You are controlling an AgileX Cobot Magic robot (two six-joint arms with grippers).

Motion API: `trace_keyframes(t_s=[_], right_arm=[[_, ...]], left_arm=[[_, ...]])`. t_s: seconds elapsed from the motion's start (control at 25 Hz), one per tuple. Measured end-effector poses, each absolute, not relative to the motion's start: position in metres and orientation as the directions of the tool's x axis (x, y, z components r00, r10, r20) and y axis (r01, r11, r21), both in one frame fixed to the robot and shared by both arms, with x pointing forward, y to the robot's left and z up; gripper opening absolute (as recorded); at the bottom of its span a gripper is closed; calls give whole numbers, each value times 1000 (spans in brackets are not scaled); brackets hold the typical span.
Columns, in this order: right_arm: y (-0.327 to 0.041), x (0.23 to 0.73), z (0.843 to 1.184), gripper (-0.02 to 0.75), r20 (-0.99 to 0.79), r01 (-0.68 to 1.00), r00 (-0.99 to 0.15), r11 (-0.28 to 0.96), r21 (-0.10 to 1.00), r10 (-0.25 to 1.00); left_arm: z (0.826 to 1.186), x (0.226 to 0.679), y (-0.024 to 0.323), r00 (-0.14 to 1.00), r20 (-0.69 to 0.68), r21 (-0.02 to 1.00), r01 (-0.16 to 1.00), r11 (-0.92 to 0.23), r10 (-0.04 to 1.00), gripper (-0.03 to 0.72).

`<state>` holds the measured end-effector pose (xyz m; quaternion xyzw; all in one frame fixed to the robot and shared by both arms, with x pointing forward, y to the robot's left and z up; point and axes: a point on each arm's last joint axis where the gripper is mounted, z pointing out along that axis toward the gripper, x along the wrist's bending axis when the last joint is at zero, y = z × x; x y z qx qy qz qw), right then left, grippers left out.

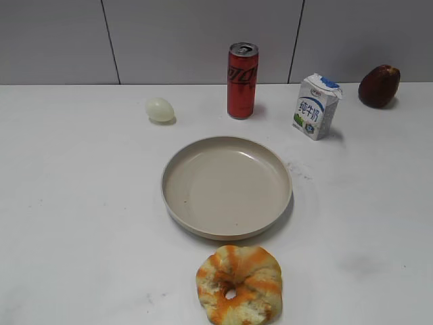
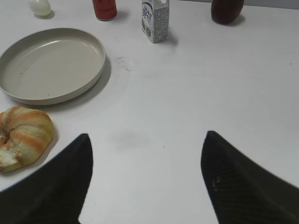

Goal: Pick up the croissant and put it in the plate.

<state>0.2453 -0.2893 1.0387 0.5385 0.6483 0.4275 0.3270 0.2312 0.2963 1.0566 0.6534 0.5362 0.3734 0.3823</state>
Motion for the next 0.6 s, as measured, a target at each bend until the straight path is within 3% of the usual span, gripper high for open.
trace_keyframes(t_s=[0.6], right_arm=[[-290, 252, 1042, 542, 19, 441, -200, 72, 895, 980]], left_arm=[[1057, 231, 296, 146, 78, 900, 415, -133, 986, 228]])
